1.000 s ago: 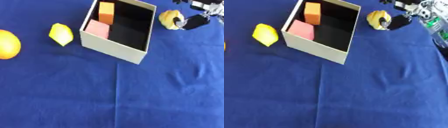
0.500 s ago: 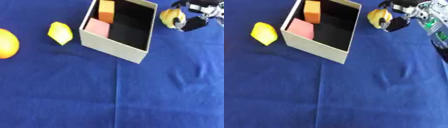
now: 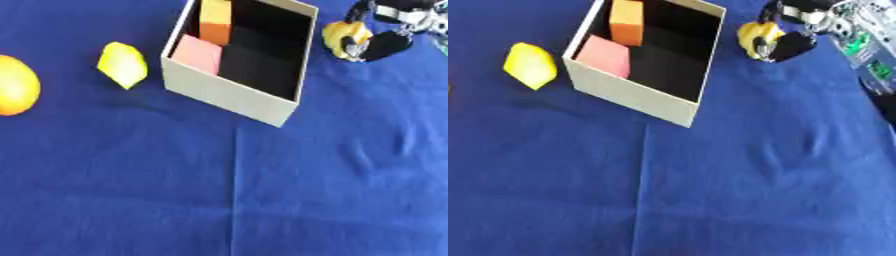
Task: Pick up objects on the table and place them in the box.
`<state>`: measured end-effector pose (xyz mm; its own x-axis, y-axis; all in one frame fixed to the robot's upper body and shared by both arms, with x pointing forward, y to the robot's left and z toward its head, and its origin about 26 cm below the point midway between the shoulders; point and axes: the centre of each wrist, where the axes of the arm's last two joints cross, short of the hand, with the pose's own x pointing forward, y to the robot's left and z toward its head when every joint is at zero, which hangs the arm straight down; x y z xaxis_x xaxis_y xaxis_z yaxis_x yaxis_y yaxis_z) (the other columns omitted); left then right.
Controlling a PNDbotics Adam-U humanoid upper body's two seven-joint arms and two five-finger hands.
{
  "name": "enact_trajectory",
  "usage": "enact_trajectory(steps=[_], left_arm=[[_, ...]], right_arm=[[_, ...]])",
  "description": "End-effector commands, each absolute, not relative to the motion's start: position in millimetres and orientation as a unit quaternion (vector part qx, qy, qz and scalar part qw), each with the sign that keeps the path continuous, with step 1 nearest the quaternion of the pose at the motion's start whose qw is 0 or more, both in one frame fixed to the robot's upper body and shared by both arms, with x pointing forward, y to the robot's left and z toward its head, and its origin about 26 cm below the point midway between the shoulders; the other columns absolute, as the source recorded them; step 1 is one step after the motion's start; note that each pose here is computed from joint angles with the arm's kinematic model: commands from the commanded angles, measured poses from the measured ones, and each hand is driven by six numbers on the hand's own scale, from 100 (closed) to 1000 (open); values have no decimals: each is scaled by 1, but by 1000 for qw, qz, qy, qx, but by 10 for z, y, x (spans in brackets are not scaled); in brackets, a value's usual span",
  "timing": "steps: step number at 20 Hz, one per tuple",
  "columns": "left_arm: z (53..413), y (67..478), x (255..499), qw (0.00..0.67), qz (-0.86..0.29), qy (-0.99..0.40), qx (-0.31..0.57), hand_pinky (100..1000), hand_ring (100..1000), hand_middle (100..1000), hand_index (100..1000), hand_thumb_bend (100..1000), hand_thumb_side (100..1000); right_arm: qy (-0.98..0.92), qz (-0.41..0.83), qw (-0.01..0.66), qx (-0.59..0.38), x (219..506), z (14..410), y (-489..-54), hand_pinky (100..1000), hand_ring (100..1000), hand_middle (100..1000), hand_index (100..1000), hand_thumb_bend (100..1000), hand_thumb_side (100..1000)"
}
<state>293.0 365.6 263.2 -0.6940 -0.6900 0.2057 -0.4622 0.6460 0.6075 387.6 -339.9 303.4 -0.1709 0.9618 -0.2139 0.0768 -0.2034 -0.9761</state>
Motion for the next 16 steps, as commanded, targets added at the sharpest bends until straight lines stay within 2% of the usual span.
enact_trajectory(steps=[1, 3, 9, 16], left_arm=[[2724, 3659, 2907, 202, -269, -882, 330, 859, 787, 775, 875, 100, 379], [2722, 3660, 2906, 202, -269, -882, 329, 859, 787, 775, 875, 100, 378], [2721, 3656, 2903, 203, -272, -882, 327, 859, 788, 776, 875, 100, 368], [2705, 3669, 2899, 208, -274, -880, 327, 860, 788, 776, 876, 100, 364]], right_arm=[[-529, 561, 358, -526, 3847, 3113, -3355, 801, 747, 451, 596, 100, 380], [-548, 554, 342, -525, 3831, 3121, -3319, 787, 725, 433, 573, 100, 332], [-587, 542, 297, -524, 3609, 3084, -3315, 781, 707, 430, 579, 100, 305], [-619, 538, 273, -503, 3263, 3286, -3212, 780, 706, 456, 594, 100, 296]])
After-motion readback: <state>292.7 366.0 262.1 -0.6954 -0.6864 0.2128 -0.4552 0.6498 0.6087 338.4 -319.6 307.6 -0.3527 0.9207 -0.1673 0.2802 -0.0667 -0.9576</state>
